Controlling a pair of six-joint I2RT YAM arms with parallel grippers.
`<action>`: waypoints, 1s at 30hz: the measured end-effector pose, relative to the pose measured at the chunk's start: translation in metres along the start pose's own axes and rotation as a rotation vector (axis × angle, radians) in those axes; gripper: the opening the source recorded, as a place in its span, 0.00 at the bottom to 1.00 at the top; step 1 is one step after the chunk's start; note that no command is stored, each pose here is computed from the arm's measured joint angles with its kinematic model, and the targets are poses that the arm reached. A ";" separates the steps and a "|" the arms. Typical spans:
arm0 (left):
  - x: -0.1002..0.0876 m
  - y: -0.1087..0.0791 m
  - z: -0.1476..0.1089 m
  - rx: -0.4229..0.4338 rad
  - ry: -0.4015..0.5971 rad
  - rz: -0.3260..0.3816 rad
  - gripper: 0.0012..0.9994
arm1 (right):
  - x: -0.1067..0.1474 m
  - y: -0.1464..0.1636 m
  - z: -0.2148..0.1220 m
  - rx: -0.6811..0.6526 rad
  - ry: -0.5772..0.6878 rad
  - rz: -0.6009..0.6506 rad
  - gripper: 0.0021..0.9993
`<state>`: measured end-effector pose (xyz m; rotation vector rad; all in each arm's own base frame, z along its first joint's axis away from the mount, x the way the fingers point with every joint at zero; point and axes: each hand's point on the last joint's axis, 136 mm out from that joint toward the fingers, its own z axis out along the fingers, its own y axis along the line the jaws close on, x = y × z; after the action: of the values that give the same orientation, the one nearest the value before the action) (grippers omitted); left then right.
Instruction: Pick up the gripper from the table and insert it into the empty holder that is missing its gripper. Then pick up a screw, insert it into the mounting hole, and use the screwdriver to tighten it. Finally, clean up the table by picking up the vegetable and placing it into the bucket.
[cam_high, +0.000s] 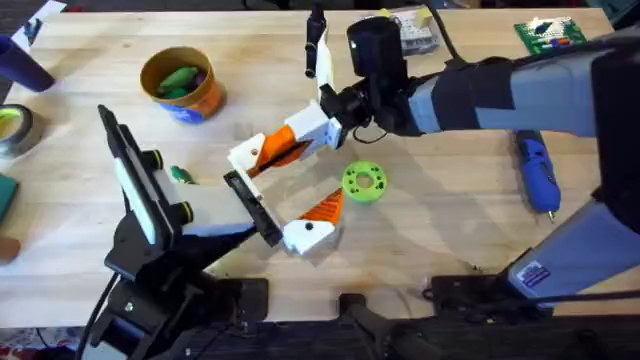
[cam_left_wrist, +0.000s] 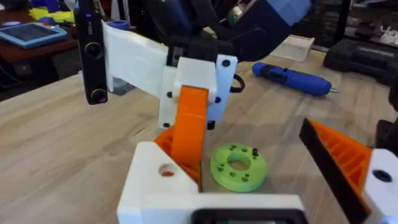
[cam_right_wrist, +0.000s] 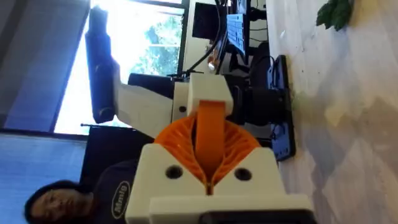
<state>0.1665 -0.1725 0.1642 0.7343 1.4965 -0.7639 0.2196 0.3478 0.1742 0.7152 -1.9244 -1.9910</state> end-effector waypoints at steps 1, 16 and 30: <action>0.000 0.000 0.000 0.000 0.000 0.000 0.99 | 0.000 0.000 0.000 0.000 0.000 -0.001 0.01; 0.000 0.002 0.000 -0.012 -0.002 0.013 0.99 | -0.002 0.003 0.003 -0.003 0.007 -0.054 0.20; 0.000 -0.010 0.000 0.051 0.000 0.010 0.99 | 0.000 0.004 0.007 -0.005 0.018 -0.068 0.52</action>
<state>0.1589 -0.1781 0.1646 0.7799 1.4772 -0.7965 0.2156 0.3536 0.1786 0.8042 -1.9086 -2.0213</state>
